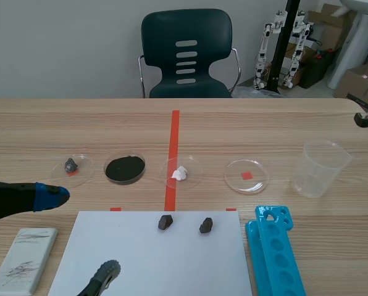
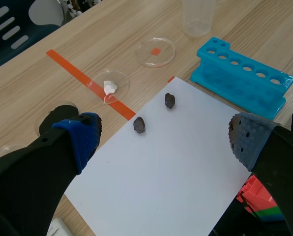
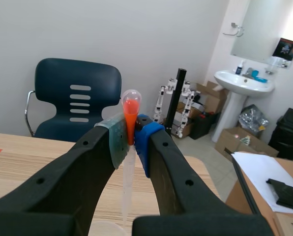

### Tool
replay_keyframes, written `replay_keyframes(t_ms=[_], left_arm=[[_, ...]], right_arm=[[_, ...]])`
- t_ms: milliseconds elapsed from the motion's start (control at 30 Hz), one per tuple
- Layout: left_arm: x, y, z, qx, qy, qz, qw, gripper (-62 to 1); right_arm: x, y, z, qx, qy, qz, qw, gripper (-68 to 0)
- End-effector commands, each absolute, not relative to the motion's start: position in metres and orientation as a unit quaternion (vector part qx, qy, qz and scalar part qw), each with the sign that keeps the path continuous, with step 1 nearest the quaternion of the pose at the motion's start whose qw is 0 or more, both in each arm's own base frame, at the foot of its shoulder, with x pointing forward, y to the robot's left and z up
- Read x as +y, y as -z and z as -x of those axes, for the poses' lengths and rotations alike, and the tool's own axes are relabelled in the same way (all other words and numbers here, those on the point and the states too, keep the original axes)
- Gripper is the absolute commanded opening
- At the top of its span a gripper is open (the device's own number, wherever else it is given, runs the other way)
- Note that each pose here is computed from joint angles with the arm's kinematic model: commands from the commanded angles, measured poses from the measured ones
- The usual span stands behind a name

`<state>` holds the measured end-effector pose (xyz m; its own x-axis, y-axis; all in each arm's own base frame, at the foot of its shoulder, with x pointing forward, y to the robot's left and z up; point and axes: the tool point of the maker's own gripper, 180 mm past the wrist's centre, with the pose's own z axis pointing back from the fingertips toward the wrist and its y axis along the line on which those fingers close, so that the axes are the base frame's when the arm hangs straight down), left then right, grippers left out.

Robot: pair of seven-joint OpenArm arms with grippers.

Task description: Put the dropper in the beaker

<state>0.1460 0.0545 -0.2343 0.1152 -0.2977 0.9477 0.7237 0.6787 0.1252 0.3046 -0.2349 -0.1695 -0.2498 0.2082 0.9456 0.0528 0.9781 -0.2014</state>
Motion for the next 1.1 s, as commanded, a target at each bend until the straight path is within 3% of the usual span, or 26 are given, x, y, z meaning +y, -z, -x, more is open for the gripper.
replay_keyframes(t_ms=[0,433,700,1067], left_arm=[[0.054,0.229,-0.147,-0.572,0.346,0.194,0.718,-6.7],[0.054,0.229,-0.147,-0.572,0.346,0.194,0.718,-6.7],[0.054,0.229,-0.147,-0.572,0.346,0.194,0.718,-6.7],[0.054,0.229,-0.147,-0.572,0.346,0.194,0.718,-6.7]], right_arm=[[-0.232,0.161,-0.311,-0.798,-0.075,0.072,0.594,-63.3],[-0.222,0.208,-0.351,-0.768,-0.068,0.038,0.636,-63.3],[-0.225,0.251,-0.349,-0.732,-0.062,0.033,0.678,-63.3],[-0.23,0.274,-0.352,-0.715,-0.054,0.033,0.696,-63.3]])
